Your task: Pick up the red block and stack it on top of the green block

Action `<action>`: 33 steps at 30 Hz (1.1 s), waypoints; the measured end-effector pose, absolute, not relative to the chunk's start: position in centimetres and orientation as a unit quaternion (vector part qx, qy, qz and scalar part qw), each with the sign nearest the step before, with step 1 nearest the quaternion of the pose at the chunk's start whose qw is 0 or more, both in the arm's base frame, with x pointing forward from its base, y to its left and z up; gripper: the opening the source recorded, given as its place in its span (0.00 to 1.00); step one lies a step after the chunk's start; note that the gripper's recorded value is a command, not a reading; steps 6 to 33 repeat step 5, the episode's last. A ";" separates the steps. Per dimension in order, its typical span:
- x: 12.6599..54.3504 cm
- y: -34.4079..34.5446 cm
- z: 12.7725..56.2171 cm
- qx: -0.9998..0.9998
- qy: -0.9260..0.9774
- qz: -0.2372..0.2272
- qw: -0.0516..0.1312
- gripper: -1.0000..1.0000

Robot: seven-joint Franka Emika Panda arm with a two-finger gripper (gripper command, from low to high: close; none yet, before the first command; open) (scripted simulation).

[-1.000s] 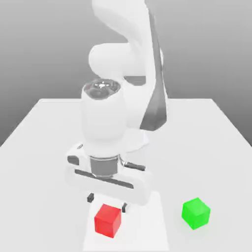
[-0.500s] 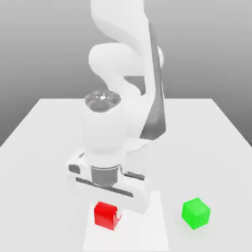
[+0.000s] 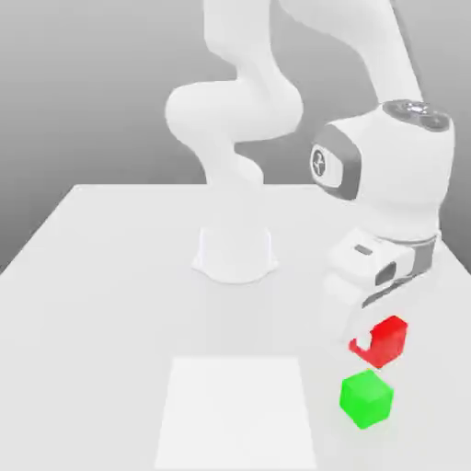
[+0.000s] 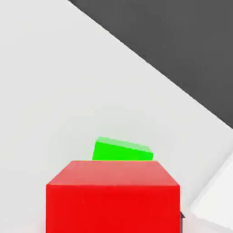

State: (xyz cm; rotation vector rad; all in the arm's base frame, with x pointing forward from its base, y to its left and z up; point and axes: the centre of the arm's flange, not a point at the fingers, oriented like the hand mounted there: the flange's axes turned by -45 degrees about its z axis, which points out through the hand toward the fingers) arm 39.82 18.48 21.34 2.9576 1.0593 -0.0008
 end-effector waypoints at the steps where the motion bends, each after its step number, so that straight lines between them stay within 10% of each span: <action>1: 39.8 18.5 20.2 0.941 0.338 0.000 0.000 0.00; 2: 39.7 18.5 19.0 0.941 0.339 0.000 0.000 0.00; 3: 39.7 18.4 18.3 0.941 0.339 0.000 0.000 1.00; 33: 39.7 18.4 18.3 0.941 0.339 0.000 0.000 1.00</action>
